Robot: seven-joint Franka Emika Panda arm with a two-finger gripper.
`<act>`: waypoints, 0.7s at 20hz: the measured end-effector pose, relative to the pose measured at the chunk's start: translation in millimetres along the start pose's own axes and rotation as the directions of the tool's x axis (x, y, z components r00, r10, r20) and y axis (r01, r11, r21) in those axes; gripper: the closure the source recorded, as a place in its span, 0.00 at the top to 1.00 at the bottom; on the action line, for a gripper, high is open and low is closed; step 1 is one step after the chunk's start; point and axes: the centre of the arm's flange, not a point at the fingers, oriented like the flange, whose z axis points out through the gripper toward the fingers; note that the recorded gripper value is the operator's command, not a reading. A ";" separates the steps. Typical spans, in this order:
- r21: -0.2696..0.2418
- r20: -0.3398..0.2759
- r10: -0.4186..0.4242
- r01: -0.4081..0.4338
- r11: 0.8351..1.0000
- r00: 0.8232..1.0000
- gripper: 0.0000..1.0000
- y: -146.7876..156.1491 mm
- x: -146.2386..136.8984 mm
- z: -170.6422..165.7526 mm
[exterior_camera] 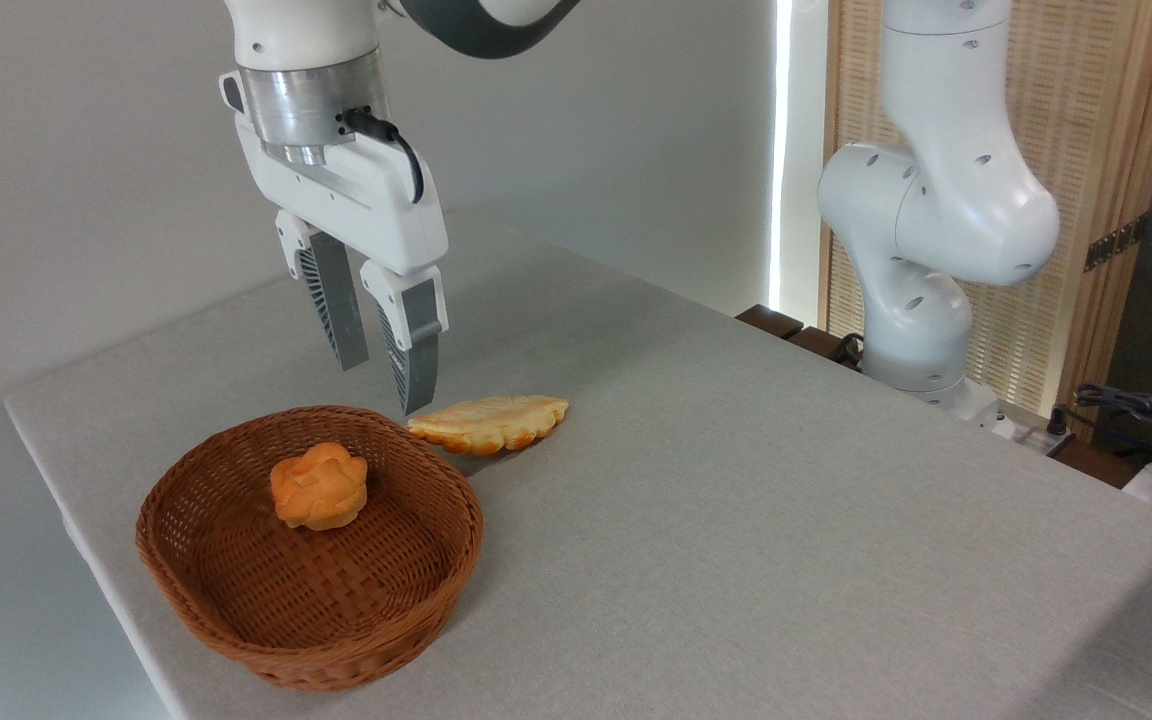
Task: Put bread into the basket
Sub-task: 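Move the open gripper over the flat golden bread slice, then lower the gripper onto the bread slice and close the fingers on it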
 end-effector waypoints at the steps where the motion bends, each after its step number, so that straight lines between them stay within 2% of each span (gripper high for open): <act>1: -0.005 0.008 0.004 -0.004 1.000 1.000 1.00 2.7 0.7 5.7; 4: -0.021 0.033 0.033 -0.033 0.999 0.999 1.00 21.6 2.6 32.3; 10: -0.014 0.043 0.111 -0.110 0.994 0.993 1.00 77.3 -3.7 82.0; 14: -0.021 0.059 0.143 -0.142 0.990 0.988 1.00 99.5 -8.6 107.3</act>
